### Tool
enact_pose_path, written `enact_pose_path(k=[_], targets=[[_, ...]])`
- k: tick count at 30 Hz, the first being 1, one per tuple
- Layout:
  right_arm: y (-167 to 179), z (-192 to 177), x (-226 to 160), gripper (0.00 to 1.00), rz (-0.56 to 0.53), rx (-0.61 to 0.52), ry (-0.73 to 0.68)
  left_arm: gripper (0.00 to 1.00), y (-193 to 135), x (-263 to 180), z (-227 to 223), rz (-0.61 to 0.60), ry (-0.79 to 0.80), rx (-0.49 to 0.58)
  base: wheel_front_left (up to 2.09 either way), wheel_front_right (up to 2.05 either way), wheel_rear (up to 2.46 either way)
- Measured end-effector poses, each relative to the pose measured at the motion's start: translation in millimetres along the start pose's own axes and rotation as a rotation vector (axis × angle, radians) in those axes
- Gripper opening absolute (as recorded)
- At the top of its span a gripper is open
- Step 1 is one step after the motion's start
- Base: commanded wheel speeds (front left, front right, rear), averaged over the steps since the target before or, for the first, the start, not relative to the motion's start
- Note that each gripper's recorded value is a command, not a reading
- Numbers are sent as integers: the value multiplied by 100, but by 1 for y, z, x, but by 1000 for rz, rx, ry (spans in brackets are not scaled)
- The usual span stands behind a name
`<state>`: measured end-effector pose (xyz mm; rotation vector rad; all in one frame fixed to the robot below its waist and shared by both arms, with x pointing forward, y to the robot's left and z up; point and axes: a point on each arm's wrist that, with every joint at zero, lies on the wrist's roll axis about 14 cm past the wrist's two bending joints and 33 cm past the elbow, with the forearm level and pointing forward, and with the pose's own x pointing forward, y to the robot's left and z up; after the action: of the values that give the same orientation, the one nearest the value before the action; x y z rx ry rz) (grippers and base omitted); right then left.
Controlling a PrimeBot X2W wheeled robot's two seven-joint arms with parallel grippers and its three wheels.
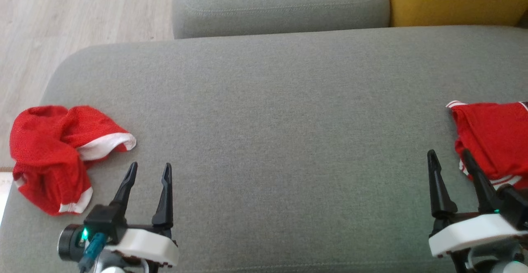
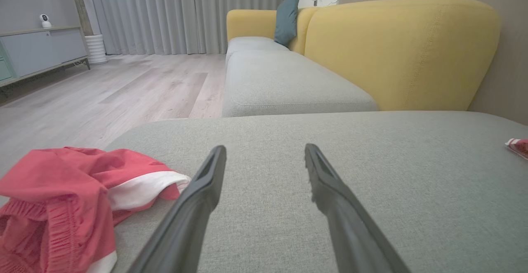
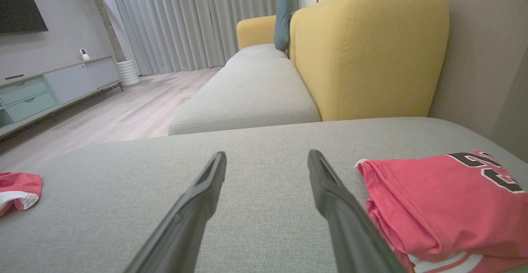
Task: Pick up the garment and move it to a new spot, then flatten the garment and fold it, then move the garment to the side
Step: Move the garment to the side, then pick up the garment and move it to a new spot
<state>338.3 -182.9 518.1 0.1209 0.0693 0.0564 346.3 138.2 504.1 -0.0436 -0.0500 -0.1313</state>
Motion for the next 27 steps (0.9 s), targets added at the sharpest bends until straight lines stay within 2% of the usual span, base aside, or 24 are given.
enact_pose_path(k=[27], targets=[[8, 2, 6, 100, 28, -7, 6, 100, 13, -4, -1, 44, 14, 2, 0, 0, 0]])
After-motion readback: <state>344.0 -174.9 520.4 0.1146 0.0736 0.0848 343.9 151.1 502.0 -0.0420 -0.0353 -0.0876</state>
